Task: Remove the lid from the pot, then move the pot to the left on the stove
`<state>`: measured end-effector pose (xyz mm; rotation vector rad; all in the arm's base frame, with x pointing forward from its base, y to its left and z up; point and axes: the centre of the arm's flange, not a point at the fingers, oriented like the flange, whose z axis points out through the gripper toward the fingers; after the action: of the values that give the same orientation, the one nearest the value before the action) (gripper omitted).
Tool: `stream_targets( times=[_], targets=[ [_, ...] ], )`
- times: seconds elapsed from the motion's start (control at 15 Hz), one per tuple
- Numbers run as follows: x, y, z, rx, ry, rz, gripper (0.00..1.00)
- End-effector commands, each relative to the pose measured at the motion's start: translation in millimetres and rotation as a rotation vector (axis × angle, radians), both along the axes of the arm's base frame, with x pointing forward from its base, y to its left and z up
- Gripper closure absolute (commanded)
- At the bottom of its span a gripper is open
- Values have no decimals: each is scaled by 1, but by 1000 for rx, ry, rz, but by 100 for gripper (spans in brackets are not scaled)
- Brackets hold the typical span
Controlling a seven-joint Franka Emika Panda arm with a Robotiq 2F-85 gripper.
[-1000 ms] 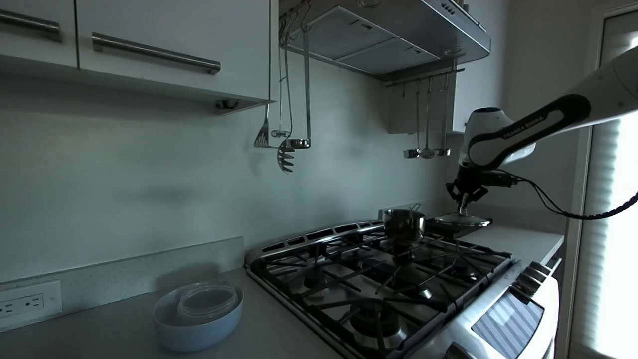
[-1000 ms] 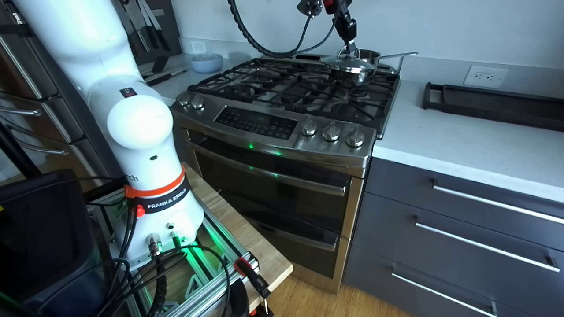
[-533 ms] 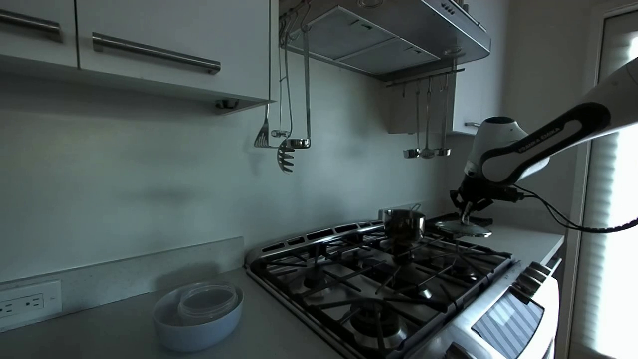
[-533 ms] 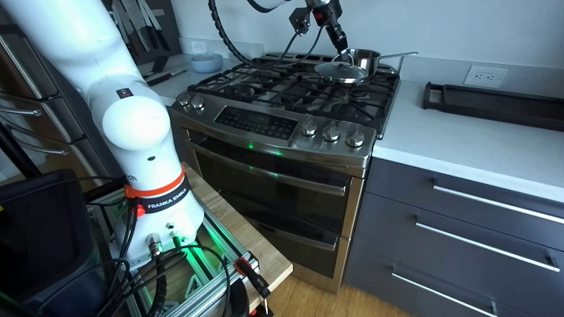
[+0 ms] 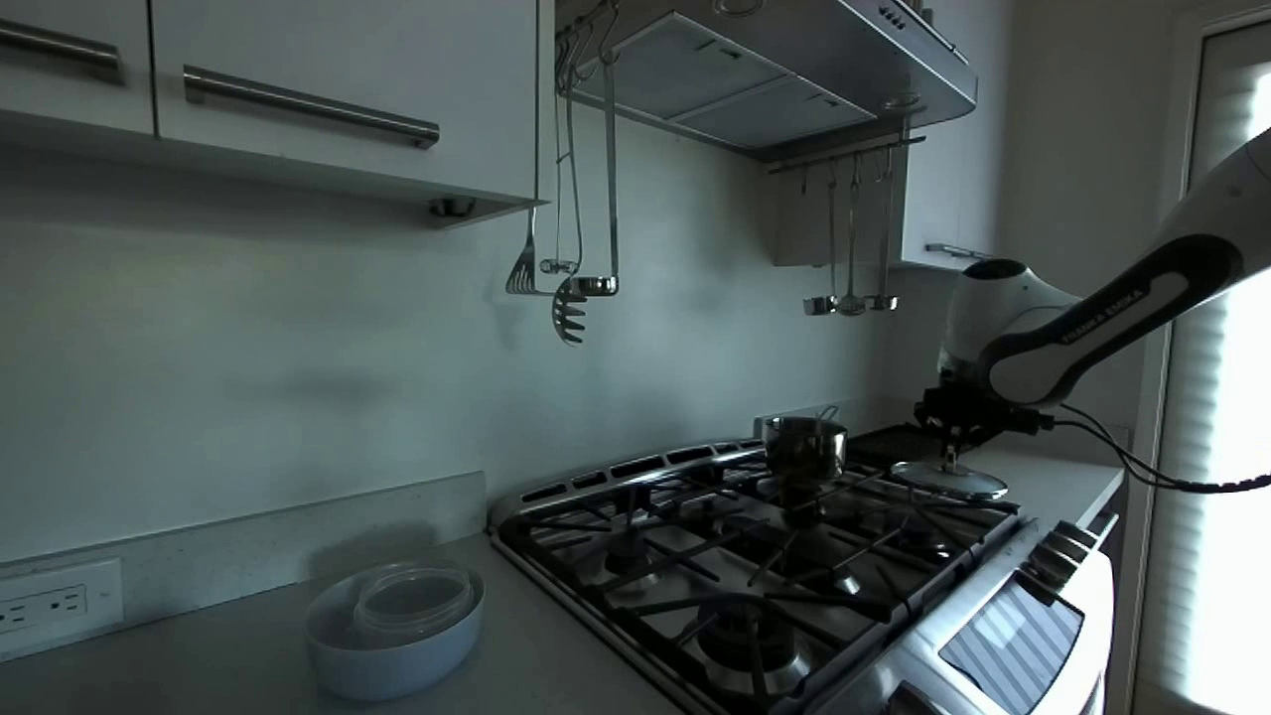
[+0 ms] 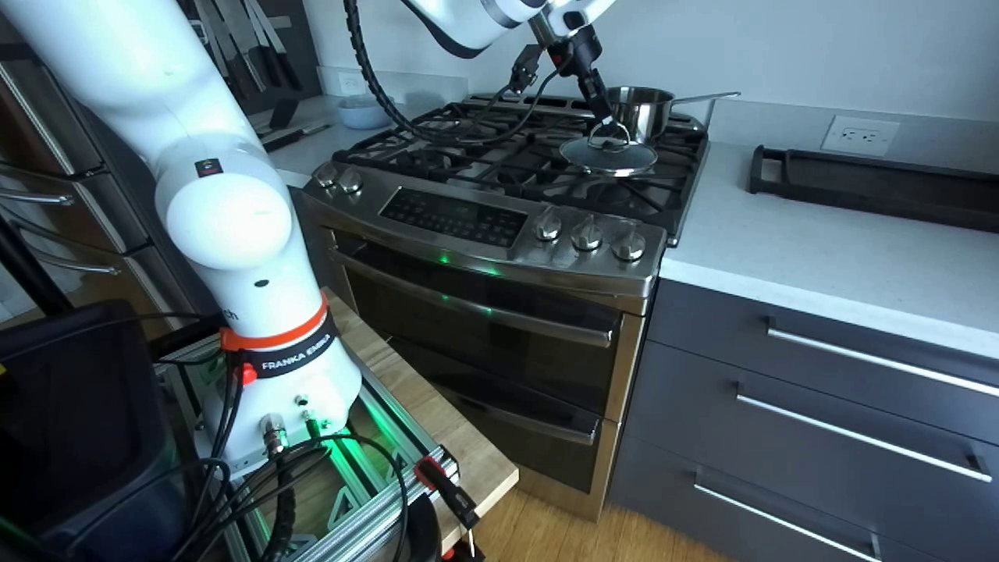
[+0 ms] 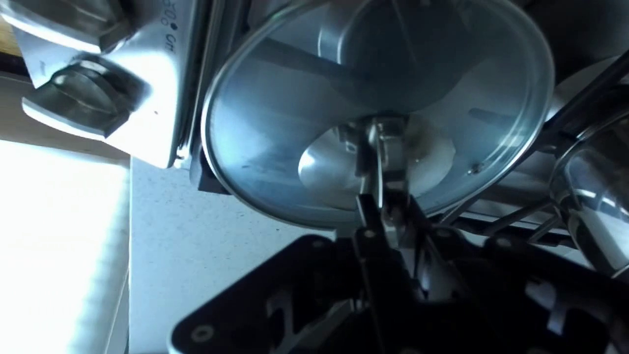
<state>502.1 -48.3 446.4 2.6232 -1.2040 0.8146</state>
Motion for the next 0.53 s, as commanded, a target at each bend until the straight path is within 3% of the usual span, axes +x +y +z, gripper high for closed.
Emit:
stream_targets(
  times=[0.0, 0.47],
  targets=[
    [-3, 10, -17, 24, -53, -43, 96],
    [1, 15, -37, 71, -83, -40, 96]
  ],
)
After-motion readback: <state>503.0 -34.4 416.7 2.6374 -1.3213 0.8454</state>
